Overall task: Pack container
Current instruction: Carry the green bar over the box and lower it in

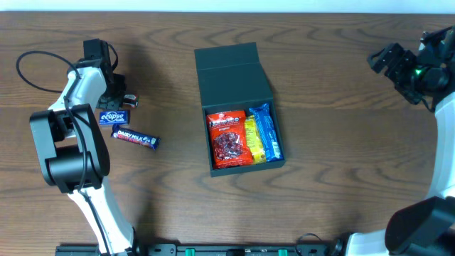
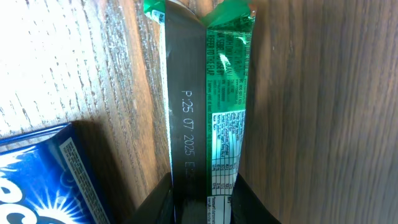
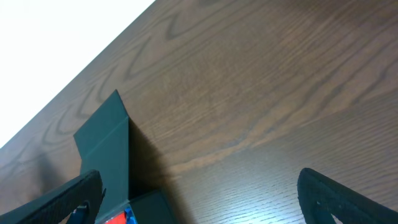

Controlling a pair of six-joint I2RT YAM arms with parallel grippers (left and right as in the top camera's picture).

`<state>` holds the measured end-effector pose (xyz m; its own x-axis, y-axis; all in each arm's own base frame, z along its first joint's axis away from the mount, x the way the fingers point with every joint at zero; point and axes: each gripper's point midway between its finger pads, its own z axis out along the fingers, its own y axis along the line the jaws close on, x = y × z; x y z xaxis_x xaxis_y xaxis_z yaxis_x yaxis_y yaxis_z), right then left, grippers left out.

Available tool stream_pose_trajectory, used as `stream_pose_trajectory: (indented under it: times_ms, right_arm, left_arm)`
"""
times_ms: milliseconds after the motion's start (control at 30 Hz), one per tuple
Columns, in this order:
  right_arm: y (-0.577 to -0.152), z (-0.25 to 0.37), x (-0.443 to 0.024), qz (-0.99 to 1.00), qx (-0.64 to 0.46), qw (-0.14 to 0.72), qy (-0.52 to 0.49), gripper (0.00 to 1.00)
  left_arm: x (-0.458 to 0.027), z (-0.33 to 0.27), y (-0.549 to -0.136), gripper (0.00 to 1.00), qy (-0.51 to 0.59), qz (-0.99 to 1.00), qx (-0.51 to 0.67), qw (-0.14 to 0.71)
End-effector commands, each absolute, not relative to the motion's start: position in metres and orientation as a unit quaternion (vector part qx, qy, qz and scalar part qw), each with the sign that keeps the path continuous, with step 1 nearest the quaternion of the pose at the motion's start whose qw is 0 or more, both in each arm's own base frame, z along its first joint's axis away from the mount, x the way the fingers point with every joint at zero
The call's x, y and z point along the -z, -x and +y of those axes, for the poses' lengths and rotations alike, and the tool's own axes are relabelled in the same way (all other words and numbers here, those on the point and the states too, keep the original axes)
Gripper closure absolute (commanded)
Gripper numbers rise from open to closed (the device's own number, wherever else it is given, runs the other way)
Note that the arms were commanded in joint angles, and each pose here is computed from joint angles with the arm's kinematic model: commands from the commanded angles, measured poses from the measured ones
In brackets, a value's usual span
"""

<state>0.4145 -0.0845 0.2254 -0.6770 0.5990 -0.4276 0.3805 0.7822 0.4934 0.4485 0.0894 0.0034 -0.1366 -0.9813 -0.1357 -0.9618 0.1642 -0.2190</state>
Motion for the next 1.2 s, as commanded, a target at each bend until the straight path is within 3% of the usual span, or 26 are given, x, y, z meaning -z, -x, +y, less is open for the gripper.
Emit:
stream_pose_trajectory:
  times_ms: [0, 67, 333, 567, 733, 967, 1167]
  right_arm:
    - [-0.416, -0.085, -0.228, 0.895, -0.190, 0.295, -0.275, 0.01]
    - [-0.416, -0.085, -0.228, 0.895, -0.190, 0.296, -0.273, 0.01]
    - [-0.418, -0.092, -0.230, 0.892, -0.184, 0.305, -0.277, 0.01]
    - [-0.414, -0.115, -0.231, 0.889, -0.170, 0.318, -0.284, 0.01]
    - [-0.408, -0.134, -0.231, 0.885, -0.159, 0.323, -0.295, 0.01]
    - [-0.404, -0.157, -0.233, 0.882, -0.142, 0.338, -0.297, 0.01]
    - [-0.405, -0.161, -0.236, 0.884, -0.133, 0.348, -0.283, 0.01]
  left_arm:
    - [-0.004, 0.091, -0.457, 0.90, 0.620, 0.774, 0.035, 0.124]
    - [-0.013, 0.090, -0.464, 0.94, 0.606, 0.784, 0.036, 0.131]
    - [-0.056, 0.060, -0.489, 0.94, 0.509, 0.846, 0.038, 0.153]
    - [-0.084, -0.041, -0.492, 0.94, 0.383, 0.910, 0.047, 0.150]
    - [-0.095, -0.134, -0.468, 0.94, 0.249, 0.957, 0.051, 0.142]
    - [-0.092, -0.226, -0.401, 0.94, 0.115, 0.988, 0.024, 0.103]
    - [-0.091, -0.260, -0.373, 0.94, 0.068, 0.993, 0.022, 0.094]
